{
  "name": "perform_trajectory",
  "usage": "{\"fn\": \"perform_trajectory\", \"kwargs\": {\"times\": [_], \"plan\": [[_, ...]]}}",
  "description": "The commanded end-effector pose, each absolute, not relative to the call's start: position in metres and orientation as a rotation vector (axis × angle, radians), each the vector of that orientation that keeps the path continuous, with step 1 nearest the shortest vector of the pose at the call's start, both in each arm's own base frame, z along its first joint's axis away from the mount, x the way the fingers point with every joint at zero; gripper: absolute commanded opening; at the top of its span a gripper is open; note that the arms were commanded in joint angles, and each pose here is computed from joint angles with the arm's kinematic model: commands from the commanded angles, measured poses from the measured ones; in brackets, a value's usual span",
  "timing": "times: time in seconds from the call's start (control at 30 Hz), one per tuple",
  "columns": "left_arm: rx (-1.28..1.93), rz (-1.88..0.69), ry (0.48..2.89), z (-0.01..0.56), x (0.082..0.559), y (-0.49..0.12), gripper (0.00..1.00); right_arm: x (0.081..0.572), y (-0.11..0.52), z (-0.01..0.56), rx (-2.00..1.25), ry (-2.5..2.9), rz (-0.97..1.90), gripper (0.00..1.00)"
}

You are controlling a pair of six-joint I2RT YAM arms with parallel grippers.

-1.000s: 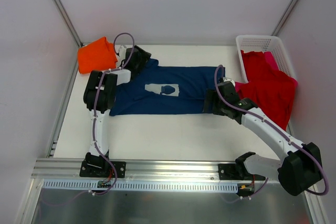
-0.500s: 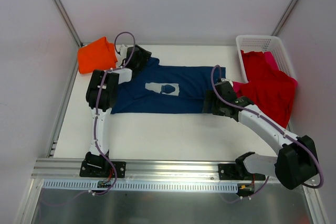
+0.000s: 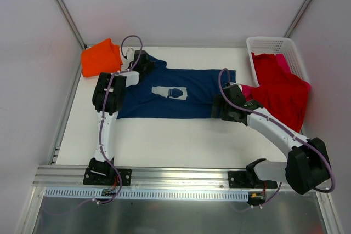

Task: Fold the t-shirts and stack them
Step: Grap the side of the flattened tshirt furthest away from the robot with both arms

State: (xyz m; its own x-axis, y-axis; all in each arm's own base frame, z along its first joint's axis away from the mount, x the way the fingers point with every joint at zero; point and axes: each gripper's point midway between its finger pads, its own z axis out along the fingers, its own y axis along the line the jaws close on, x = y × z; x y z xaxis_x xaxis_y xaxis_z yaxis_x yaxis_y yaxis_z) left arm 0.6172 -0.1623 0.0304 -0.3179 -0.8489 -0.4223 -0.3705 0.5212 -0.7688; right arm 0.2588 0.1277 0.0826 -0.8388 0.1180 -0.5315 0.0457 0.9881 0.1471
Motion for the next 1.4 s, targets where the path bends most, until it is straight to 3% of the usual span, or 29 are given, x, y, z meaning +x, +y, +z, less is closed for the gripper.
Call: {"fn": "perform_trajectory", "kwargs": {"times": [0.0, 0.33, 0.5, 0.6, 0.7, 0.83, 1.1, 1.37], "plan": [[-0.944, -0.679, 1.886, 0.053, 0.625, -0.162, 0.0, 0.271, 0.133, 0.095, 0.107, 2.524, 0.205, 0.88], [-0.754, -0.714, 1.84, 0.14, 0.613, -0.165, 0.0, 0.289, 0.129, 0.104, 0.109, 2.481, 0.176, 0.88], [-0.769, -0.73, 1.851, 0.147, 0.588, -0.161, 0.0, 0.366, 0.142, 0.145, 0.086, 2.383, 0.241, 0.89], [-0.773, -0.749, 1.871, 0.144, 0.576, -0.163, 0.0, 0.423, 0.158, 0.156, 0.108, 2.427, 0.457, 0.89], [-0.776, -0.761, 1.89, 0.139, 0.566, -0.163, 0.0, 0.48, 0.133, 0.143, 0.311, 2.452, 0.495, 0.89], [-0.774, -0.752, 1.916, 0.129, 0.556, -0.161, 0.0, 0.522, 0.083, 0.119, 0.499, 2.467, 0.345, 0.88], [-0.758, -0.774, 1.947, 0.119, 0.554, -0.157, 0.0, 0.519, 0.008, 0.084, 0.835, 2.435, 0.018, 0.88], [-0.765, -0.838, 1.948, 0.115, 0.553, -0.164, 0.0, 0.526, 0.028, 0.05, 0.832, 2.508, 0.047, 0.88]]}}
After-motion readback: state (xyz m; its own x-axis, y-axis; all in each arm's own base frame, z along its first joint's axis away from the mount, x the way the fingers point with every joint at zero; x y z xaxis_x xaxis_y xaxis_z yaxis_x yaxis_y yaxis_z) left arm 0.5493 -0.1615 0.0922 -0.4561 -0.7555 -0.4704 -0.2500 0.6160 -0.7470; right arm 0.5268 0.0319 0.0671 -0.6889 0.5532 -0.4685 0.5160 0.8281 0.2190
